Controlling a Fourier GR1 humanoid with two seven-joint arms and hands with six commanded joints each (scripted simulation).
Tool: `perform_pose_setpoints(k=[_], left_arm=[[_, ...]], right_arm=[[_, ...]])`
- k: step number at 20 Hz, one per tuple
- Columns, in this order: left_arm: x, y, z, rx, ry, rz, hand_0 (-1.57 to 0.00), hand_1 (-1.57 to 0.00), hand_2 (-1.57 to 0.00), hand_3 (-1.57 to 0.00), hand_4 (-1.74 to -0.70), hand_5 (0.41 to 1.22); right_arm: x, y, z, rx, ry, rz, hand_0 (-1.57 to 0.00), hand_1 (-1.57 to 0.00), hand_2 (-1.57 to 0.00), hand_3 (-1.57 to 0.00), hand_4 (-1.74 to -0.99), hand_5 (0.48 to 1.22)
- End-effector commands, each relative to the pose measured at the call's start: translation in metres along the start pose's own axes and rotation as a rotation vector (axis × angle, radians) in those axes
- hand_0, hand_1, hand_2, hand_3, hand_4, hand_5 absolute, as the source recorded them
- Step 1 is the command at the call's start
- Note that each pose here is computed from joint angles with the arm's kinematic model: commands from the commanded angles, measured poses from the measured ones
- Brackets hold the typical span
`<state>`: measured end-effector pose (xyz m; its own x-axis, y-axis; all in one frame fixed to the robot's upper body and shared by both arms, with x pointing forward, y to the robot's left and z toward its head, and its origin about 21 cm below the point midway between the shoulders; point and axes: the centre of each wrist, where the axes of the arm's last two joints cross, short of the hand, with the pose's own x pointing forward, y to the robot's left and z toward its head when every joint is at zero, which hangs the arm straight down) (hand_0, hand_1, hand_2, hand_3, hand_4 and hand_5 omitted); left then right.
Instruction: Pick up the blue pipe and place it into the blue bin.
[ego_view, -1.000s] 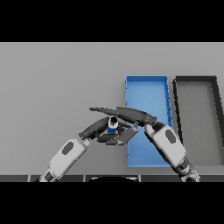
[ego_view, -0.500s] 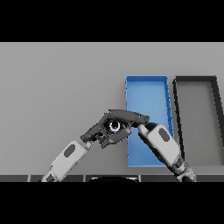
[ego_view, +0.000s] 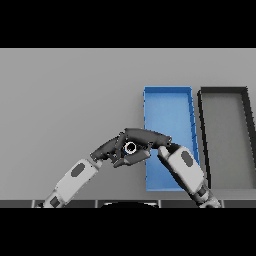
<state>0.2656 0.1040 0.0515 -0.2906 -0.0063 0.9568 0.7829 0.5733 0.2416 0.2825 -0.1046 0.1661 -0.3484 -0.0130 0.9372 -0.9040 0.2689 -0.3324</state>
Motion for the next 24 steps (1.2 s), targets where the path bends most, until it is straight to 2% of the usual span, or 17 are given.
perform_pose_setpoints(k=[1,3,5,8,10,13,16,19,21,24], left_arm=[[-0.001,-0.003,0.0,-0.013,0.015,-0.005,-1.22,-1.0,-1.02,-0.42,-1.44,1.22],[0.001,0.0,0.0,-0.055,0.041,-0.026,-0.78,-0.64,-0.65,-0.27,-1.25,1.22],[0.004,0.004,-0.001,-0.078,0.066,-0.047,-0.5,-0.41,-0.42,-0.17,-1.11,1.184],[-0.001,0.005,0.001,-0.067,0.056,-0.087,-0.26,-0.21,-0.21,-0.09,-0.95,0.964],[-0.003,0.005,0.004,-0.049,0.086,-0.085,-0.16,-0.13,-0.14,-0.05,-0.88,0.842],[-0.004,0.007,0.003,-0.021,0.093,-0.112,-0.08,-0.07,-0.07,-0.03,-0.83,0.719],[-0.008,0.006,0.006,-0.004,0.104,-0.067,-0.04,-0.03,-0.04,-0.01,-0.84,0.636],[-0.006,0.002,0.009,0.019,0.185,-0.031,-0.02,-0.02,-0.02,-0.01,-0.87,0.612],[-0.003,0.002,0.011,0.02,0.189,-0.035,-0.01,-0.01,-0.01,0.0,-0.88,0.593],[-0.004,0.0,0.01,0.015,0.224,-0.049,-0.01,0.0,-0.01,0.0,-0.87,0.543]], right_arm=[[0.003,0.001,-0.002,0.002,0.007,0.018,-1.55,-1.55,-1.55,-1.54,-1.478,1.186],[0.003,0.002,-0.002,-0.001,-0.008,0.018,-1.56,-1.56,-1.56,-1.55,-1.481,1.198],[0.006,0.001,-0.001,-0.004,-0.007,0.014,-1.56,-1.56,-1.56,-1.56,-1.482,1.206],[0.006,0.005,-0.002,-0.007,-0.011,0.004,-1.57,-1.57,-1.57,-1.56,-1.484,1.214],[0.005,0.009,-0.001,-0.01,-0.023,-0.001,-1.57,-1.57,-1.57,-1.57,-1.484,1.216],[0.007,0.003,-0.003,-0.03,-0.011,0.015,-1.57,-1.57,-1.57,-1.57,-1.485,1.219],[0.005,0.001,-0.003,-0.04,-0.025,0.007,-1.57,-1.57,-1.57,-1.57,-1.487,1.22],[0.008,0.0,0.0,-0.047,-0.04,-0.006,-1.57,-1.57,-1.57,-1.57,-1.491,1.22],[0.009,-0.005,0.002,-0.048,-0.063,-0.095,-1.57,-1.57,-1.57,-1.57,-1.492,1.221],[0.024,-0.013,-0.007,-0.036,-0.094,-0.254,-1.57,-1.57,-1.57,-1.57,-1.493,1.221]])
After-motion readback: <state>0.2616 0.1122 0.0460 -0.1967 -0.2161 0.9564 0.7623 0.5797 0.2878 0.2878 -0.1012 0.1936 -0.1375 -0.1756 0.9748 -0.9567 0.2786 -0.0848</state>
